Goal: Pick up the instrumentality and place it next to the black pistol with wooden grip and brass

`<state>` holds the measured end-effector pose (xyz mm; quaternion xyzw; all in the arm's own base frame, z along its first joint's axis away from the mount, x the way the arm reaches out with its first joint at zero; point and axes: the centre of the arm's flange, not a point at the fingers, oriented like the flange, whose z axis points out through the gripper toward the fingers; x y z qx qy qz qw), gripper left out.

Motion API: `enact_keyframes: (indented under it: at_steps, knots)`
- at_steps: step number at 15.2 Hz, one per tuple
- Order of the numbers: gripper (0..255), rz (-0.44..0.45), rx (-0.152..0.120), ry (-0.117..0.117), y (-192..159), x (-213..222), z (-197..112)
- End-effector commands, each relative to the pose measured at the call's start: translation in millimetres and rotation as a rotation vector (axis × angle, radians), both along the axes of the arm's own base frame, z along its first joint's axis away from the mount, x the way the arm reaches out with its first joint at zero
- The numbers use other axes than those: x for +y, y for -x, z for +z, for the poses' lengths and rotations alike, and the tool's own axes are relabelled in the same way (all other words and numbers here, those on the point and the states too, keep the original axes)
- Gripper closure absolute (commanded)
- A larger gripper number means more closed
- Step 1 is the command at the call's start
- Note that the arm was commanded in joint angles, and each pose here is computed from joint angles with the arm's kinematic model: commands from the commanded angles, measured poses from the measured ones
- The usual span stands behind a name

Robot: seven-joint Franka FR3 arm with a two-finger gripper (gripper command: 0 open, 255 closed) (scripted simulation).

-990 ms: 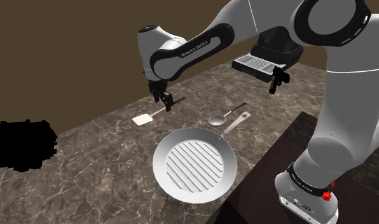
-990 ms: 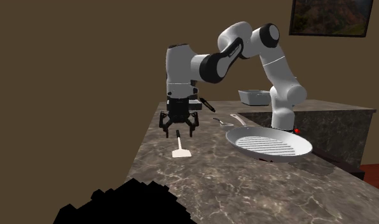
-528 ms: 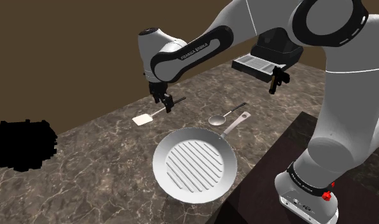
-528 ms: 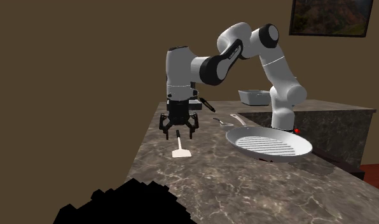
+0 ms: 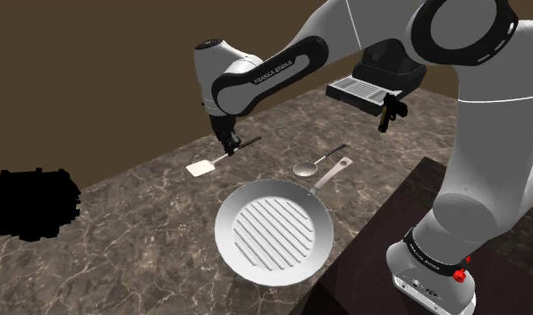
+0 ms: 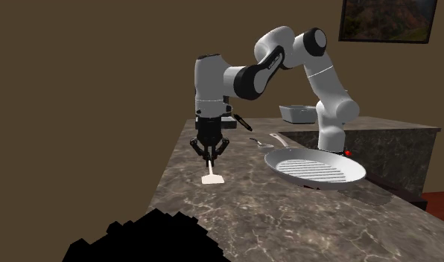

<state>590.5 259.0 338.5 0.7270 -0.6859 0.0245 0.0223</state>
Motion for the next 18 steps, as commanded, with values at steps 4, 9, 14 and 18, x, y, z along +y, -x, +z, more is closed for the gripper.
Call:
enact_keyframes:
  at_steps: [4,9,14,18]
  knots:
    - [255,0.0,0.0,0.0,0,0,5]
    - [255,0.0,0.0,0.0,0,0,32]
    - [255,0.0,0.0,0.0,0,0,58]
    - [255,0.0,0.0,0.0,0,0,79]
